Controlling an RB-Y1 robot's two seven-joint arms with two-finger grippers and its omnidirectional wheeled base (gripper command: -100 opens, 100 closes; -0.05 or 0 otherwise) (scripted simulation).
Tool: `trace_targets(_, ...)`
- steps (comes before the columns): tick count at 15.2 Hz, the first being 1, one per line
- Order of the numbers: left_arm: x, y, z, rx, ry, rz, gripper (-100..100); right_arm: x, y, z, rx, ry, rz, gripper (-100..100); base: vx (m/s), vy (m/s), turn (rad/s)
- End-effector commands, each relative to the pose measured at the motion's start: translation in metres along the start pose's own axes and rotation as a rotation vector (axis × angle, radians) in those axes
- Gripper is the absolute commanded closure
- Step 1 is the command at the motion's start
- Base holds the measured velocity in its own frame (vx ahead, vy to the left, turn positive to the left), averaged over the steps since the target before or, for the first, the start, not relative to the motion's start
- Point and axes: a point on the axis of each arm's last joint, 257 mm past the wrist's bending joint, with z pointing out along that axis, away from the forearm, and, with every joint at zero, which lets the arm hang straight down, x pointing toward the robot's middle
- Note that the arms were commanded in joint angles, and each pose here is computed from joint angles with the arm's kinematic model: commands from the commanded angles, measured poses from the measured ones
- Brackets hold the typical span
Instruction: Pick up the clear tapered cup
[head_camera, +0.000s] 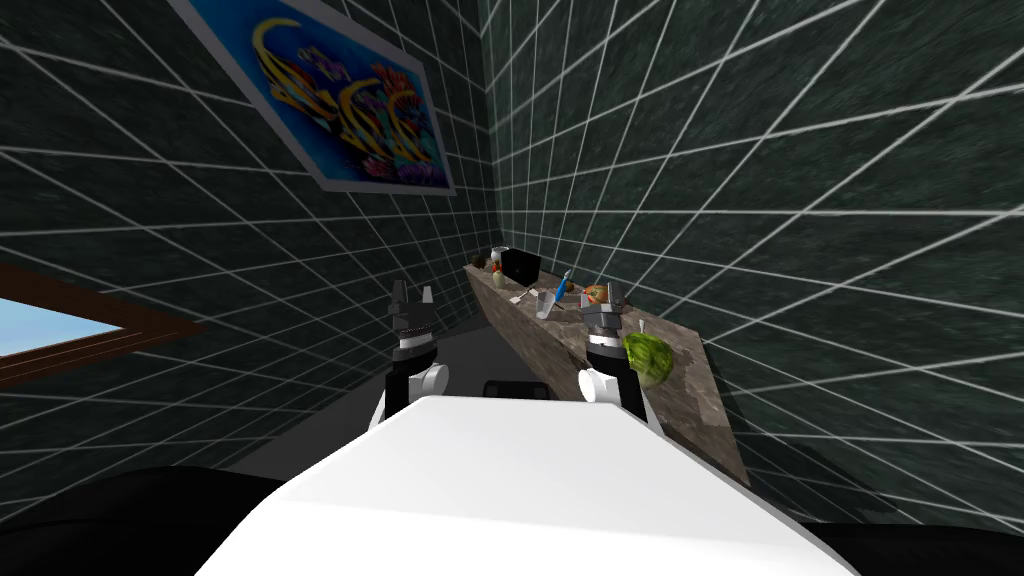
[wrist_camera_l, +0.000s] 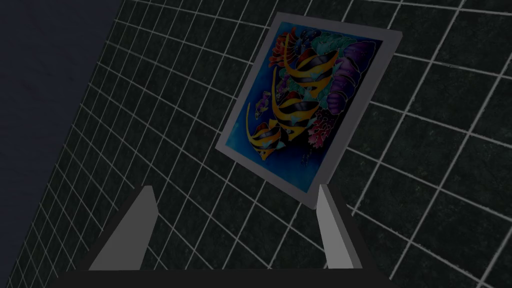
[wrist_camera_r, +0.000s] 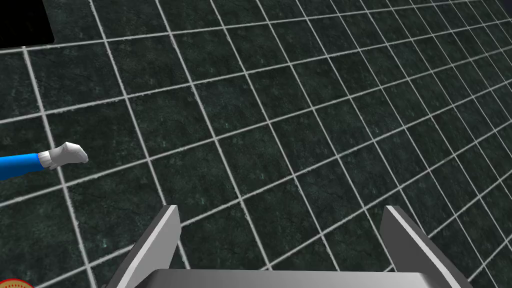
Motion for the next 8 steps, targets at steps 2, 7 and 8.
trace_targets(2,0.0,0.0,0.0,0.0,0.0,0.0,0,0.0041,-0.0025,0.0005,0.006,0.055,-0.04,-100,0.001,0.013,-0.003)
trace_targets(7,0.0,0.0,0.0,0.0,0.0,0.0,0,0.0089,-0.0061,0.0011,0.011,0.121,-0.093,-100,0.004,0.026,0.001)
trace_targets(8,0.0,0.0,0.0,0.0,0.0,0.0,0,0.0112,-0.008,0.0015,0.012,0.153,-0.121,-100,0.01,0.032,0.008)
